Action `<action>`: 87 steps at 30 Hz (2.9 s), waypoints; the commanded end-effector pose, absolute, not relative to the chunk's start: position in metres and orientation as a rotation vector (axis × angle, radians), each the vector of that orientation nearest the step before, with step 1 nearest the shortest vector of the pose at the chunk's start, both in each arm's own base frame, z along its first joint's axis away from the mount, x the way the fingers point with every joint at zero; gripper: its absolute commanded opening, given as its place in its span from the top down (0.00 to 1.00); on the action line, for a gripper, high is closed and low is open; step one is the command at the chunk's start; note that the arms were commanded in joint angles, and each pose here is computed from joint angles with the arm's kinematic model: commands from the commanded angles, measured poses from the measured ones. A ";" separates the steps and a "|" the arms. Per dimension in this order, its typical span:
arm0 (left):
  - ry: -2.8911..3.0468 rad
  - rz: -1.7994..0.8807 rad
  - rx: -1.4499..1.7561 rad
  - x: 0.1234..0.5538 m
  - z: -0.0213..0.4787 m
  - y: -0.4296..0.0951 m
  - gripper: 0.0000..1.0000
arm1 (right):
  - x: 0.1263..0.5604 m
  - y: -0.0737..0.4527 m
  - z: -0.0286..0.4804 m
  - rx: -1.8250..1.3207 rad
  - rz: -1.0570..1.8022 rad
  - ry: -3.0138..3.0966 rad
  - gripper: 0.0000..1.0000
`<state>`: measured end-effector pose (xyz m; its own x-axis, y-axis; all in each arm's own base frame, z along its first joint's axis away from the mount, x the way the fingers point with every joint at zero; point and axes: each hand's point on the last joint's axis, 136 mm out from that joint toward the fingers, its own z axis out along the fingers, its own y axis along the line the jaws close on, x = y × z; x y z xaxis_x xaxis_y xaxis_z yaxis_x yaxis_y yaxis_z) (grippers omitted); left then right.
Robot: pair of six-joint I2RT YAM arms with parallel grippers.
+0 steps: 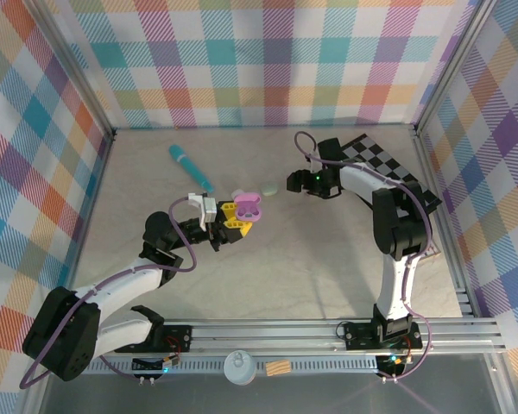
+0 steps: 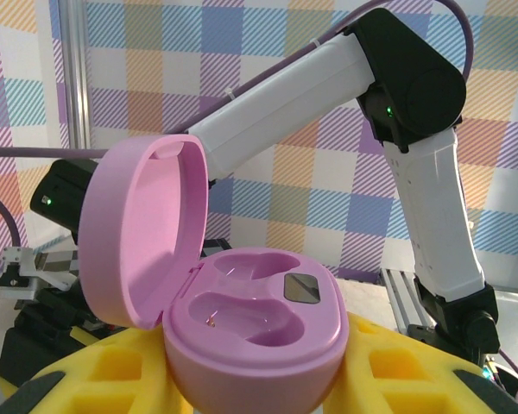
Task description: Insert the wireless bluetooth earbuds into the charging case
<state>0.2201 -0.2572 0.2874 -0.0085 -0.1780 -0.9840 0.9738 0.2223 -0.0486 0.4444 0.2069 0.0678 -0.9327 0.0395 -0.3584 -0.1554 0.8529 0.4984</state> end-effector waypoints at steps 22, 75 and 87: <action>1.146 -1.116 0.935 0.217 0.301 -0.255 0.68 | 0.475 0.203 0.053 -0.049 0.712 2.676 0.24; 1.149 -1.100 0.942 0.209 0.300 -0.251 0.67 | 0.448 0.183 0.078 0.284 0.793 2.610 0.27; 1.152 -1.109 0.947 0.211 0.299 -0.253 0.67 | 0.427 0.198 0.049 0.684 1.063 2.567 0.45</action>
